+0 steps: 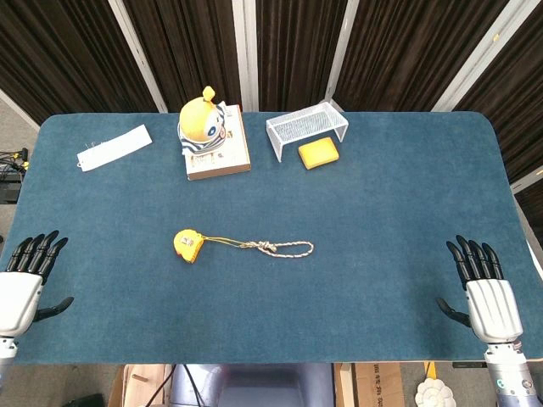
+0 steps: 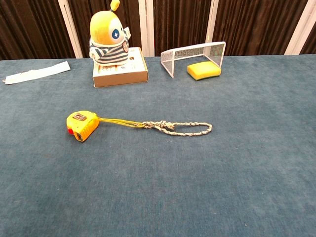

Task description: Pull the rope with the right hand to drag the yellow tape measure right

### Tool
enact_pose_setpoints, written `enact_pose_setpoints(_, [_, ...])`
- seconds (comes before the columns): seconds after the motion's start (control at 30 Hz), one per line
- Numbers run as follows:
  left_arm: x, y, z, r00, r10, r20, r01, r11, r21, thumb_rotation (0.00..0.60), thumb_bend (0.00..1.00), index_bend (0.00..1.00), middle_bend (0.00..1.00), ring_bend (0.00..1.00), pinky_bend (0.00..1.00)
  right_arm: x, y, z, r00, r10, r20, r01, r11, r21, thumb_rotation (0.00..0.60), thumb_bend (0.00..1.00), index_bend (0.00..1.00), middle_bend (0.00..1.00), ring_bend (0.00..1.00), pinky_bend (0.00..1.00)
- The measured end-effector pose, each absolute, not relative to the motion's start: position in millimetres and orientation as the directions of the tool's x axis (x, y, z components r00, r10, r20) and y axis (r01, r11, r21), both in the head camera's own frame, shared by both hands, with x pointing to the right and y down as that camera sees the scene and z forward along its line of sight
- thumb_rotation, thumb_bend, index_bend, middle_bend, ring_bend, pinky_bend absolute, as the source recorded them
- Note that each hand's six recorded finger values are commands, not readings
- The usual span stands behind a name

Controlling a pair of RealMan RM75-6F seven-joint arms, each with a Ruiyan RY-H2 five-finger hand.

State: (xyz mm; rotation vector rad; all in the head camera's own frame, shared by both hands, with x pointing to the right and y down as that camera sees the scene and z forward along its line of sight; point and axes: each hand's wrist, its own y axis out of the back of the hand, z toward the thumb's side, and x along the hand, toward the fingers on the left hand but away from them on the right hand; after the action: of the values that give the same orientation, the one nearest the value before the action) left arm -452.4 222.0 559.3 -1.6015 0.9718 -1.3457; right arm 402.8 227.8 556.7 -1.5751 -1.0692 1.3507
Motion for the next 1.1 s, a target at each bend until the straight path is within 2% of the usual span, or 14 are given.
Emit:
enact_pose_setpoints(0.57, [-452.8,222.4,558.7,0.131,-0.922,0.364,-0.055,-0.373,-0.926,0.6,0.0,0.0,0.0,0.0,0.0,399.8,229.4,557.6,0.088,0.933,-0.349,0.123,-0.357,-0.926,0.6,0.21,0.0,0.0,0.0,0.0])
enact_pose_setpoints(0.97, [-452.7,221.7,558.3,0.13,-0.922,0.364,-0.066,-0.374,-0.925,0.6,0.0,0.0,0.0,0.0,0.0,373.6,216.9,561.7,0.185,0.919,-0.348,0.186,-0.38,-0.906,0.6,0.2,0.0,0.0,0.0,0.0])
enact_pose_setpoints(1.07, [-452.2,221.6,558.9,0.131,-0.921,0.366,-0.07,-0.377,-0.923,0.6,0.0,0.0,0.0,0.0,0.0,359.9,206.9,566.6,0.224,0.911,-0.347,0.187,-0.39,-0.902,0.6,0.2,0.06,0.0,0.0,0.0])
enact_pose_setpoints(1.1, [-451.9,221.5,559.0,0.132,-0.921,0.367,-0.07,-0.378,-0.923,0.6,0.0,0.0,0.0,0.0,0.0,355.1,203.6,568.3,0.236,0.908,-0.346,0.186,-0.391,-0.901,0.6,0.21,0.11,0.0,0.0,0.0])
